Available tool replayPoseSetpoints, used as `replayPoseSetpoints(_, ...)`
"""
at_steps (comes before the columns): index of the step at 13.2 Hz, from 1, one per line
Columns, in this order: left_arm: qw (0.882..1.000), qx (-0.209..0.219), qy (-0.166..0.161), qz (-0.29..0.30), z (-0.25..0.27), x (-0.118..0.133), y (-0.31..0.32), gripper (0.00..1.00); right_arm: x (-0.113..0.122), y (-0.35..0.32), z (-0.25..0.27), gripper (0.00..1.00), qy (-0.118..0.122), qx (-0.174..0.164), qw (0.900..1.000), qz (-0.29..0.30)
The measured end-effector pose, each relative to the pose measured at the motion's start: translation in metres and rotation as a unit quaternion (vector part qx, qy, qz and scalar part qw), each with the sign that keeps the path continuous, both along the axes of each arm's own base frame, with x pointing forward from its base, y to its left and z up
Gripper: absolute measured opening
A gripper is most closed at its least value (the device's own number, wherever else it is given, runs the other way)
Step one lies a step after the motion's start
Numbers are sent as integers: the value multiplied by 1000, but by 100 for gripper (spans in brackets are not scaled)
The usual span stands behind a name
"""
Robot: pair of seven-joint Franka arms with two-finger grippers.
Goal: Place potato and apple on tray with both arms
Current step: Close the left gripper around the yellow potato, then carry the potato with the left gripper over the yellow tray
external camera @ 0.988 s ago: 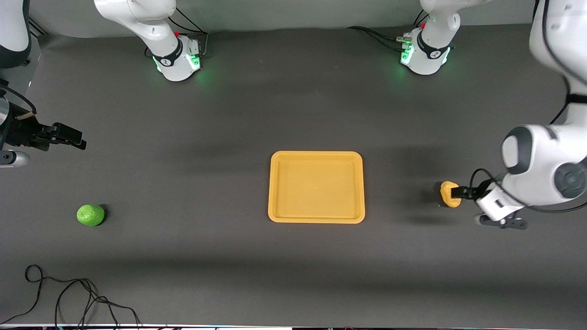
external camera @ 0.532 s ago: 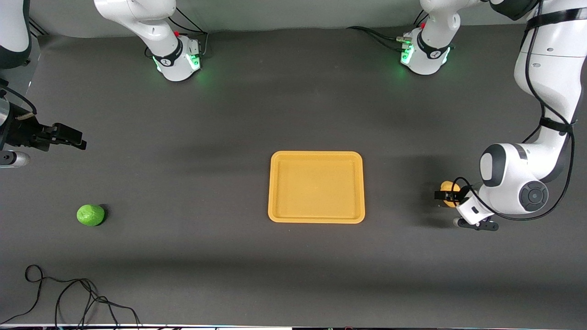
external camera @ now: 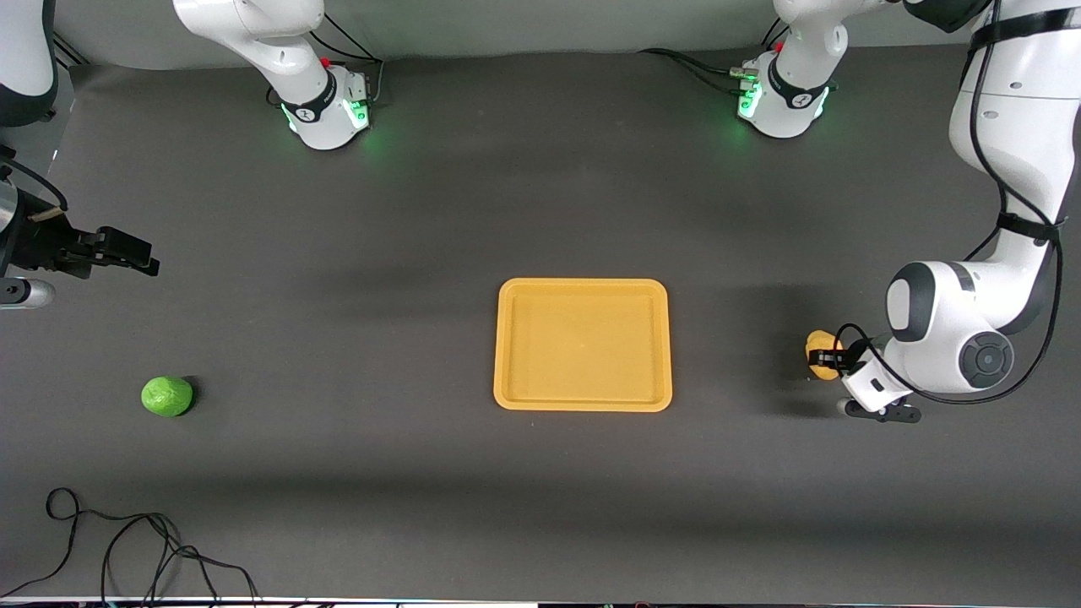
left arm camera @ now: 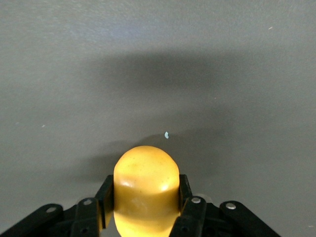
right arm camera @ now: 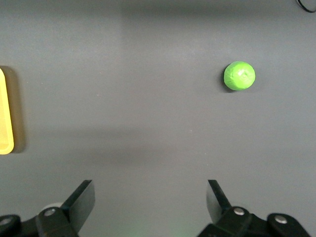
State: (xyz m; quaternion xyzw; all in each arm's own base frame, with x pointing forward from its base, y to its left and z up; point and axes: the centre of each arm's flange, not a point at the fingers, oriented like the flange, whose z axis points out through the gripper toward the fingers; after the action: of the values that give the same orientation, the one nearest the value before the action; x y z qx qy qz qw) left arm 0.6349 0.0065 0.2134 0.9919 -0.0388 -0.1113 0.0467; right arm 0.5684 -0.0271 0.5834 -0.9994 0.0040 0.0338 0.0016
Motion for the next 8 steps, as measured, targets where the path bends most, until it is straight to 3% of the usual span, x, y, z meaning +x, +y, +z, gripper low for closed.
replayPoseSetpoints(4,999,15,-28,38,73,16,-54,55,0,0,0,100,0,0,1000,0)
replayPoseSetpoints(8,995,23,-57,72,108,10,-205,55,1,-1,1,100,-5,0,1000,-2)
